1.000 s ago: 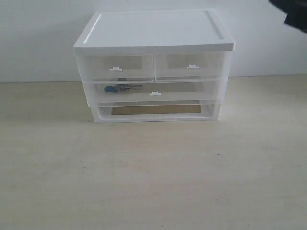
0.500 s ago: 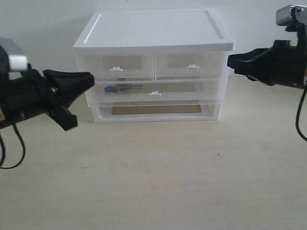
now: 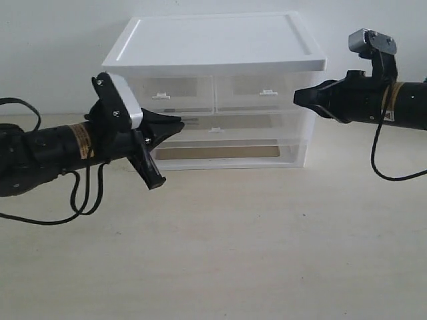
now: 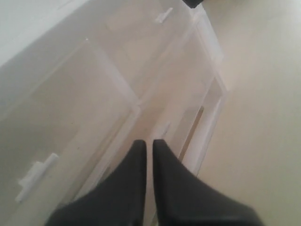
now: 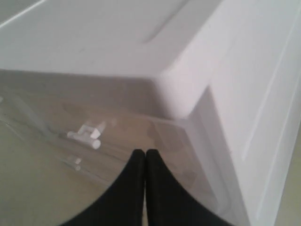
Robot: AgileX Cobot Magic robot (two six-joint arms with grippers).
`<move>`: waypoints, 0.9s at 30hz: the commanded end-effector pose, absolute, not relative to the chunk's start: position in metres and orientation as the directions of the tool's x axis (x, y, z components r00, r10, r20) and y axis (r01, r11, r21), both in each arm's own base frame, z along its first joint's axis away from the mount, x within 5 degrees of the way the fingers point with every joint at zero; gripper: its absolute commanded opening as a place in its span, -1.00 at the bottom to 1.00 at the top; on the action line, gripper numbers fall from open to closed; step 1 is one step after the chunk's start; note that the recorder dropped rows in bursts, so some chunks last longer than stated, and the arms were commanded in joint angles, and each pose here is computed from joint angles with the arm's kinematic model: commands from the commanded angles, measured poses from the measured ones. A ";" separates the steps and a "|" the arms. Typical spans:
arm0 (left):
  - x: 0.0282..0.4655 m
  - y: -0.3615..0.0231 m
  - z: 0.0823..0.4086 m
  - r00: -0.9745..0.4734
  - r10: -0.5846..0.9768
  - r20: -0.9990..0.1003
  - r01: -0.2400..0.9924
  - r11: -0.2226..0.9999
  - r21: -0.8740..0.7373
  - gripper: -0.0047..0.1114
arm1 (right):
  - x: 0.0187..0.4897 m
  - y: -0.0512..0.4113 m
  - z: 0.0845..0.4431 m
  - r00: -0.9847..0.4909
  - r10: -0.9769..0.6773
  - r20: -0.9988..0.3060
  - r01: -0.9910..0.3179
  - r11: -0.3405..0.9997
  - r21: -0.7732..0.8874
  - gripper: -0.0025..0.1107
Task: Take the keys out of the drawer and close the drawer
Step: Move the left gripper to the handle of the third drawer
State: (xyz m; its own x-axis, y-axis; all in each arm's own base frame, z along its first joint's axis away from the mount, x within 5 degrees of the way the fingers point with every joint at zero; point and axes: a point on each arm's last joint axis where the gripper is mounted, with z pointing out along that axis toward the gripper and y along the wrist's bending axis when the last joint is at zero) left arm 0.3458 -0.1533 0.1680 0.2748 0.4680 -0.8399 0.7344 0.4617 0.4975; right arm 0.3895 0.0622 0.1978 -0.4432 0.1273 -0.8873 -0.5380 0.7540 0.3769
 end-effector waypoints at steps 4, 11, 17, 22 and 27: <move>0.368 -0.178 0.150 0.359 0.644 -0.676 0.696 0.298 0.653 -0.79 | 0.396 0.062 0.201 -0.431 0.136 -0.892 -0.533 0.759 0.374 -0.96; 0.380 -0.196 0.133 0.514 0.678 -0.526 0.612 0.140 0.778 -0.21 | 0.396 0.062 0.201 -0.429 0.141 -0.892 -0.529 0.761 0.375 -0.96; 0.385 -0.215 0.127 0.599 0.698 -0.392 0.490 0.067 0.869 -0.21 | 0.396 0.062 0.201 -0.427 0.138 -0.894 -0.531 0.761 0.372 -0.96; 0.389 -0.215 0.131 0.608 0.740 -0.285 0.387 0.037 0.921 -0.21 | 0.396 0.062 0.201 -0.427 0.138 -0.894 -0.531 0.761 0.372 -0.96; 0.388 -0.216 0.130 0.638 0.737 -0.223 0.348 -0.017 0.937 -0.24 | 0.396 0.062 0.201 -0.427 0.138 -0.894 -0.531 0.761 0.372 -0.96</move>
